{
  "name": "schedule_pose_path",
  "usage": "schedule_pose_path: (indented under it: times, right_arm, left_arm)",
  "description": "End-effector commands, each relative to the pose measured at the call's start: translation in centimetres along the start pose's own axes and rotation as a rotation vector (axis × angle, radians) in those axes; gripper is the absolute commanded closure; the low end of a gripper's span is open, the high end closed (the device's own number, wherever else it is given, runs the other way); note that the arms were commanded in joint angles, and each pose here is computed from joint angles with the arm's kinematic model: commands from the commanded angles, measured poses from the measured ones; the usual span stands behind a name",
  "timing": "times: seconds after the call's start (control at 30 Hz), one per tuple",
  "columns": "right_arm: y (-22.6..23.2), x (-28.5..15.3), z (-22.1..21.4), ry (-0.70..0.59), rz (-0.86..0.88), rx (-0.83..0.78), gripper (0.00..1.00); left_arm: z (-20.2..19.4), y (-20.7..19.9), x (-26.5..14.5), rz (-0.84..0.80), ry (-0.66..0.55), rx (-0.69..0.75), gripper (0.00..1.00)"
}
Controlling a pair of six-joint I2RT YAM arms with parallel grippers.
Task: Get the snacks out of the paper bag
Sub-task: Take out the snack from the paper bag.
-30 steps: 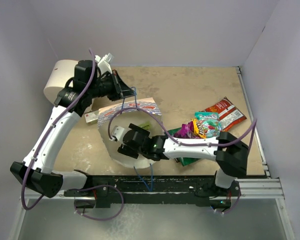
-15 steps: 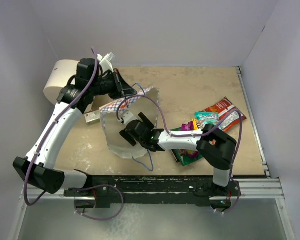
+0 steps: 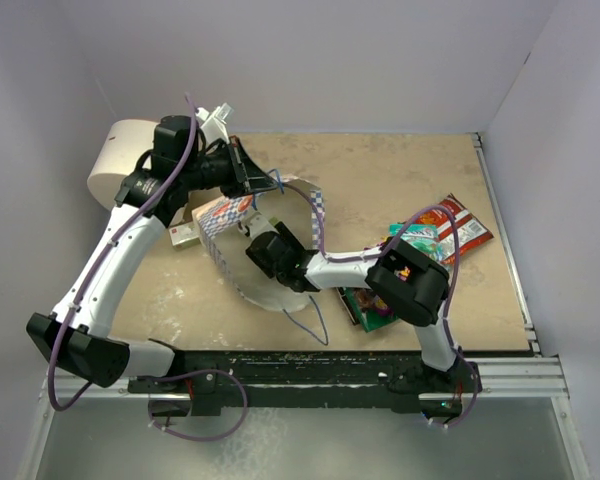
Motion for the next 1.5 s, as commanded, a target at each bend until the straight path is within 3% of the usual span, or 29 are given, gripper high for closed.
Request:
schedule_pose_path:
  times: [0.0,0.1,0.33,0.6,0.87,1.03,1.47]
  right_arm:
    - [-0.5,1.2,1.5,-0.028,-0.019,-0.017,0.36]
    - [-0.7,1.3,2.1,-0.053,-0.019,-0.04,0.63]
    - [-0.8,0.4,3.5,-0.081,0.01,-0.07,1.0]
    - [-0.4,-2.9,5.4,-0.175,0.193,-0.05,1.0]
    - [-0.8,-6.2,4.5,-0.284,0.34,-0.236,1.0]
    - [-1.3,-8.1,3.6,-0.278,0.417,-0.32,1.0]
    - [-4.8,-16.9,3.2,-0.173,0.544,-0.256,1.0]
  left_arm:
    - [1.1,-1.1,-0.5,-0.039,-0.034,0.045,1.0]
    - [1.1,-1.0,-0.6,-0.032,-0.034,0.046,1.0]
    - [1.1,-0.7,-0.4,-0.019,-0.026,0.045,1.0]
    - [1.0,-0.6,-0.3,-0.015,-0.03,0.041,1.0]
    - [1.0,-0.9,-0.7,-0.021,-0.04,0.06,1.0]
    - [1.0,-1.0,-1.4,0.005,-0.056,0.069,1.0]
    - [2.1,-1.2,-1.7,0.03,-0.112,0.037,1.0]
Point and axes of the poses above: each gripper's point midway between its finger pads, its own x axis out along the fingers, its own y axis along the line the jaws close on, z = x × y, the point moved 6 cm from there along -x, back along the fingers, and after that the axes turned 13 degrees about x, right-handed, at the moved point
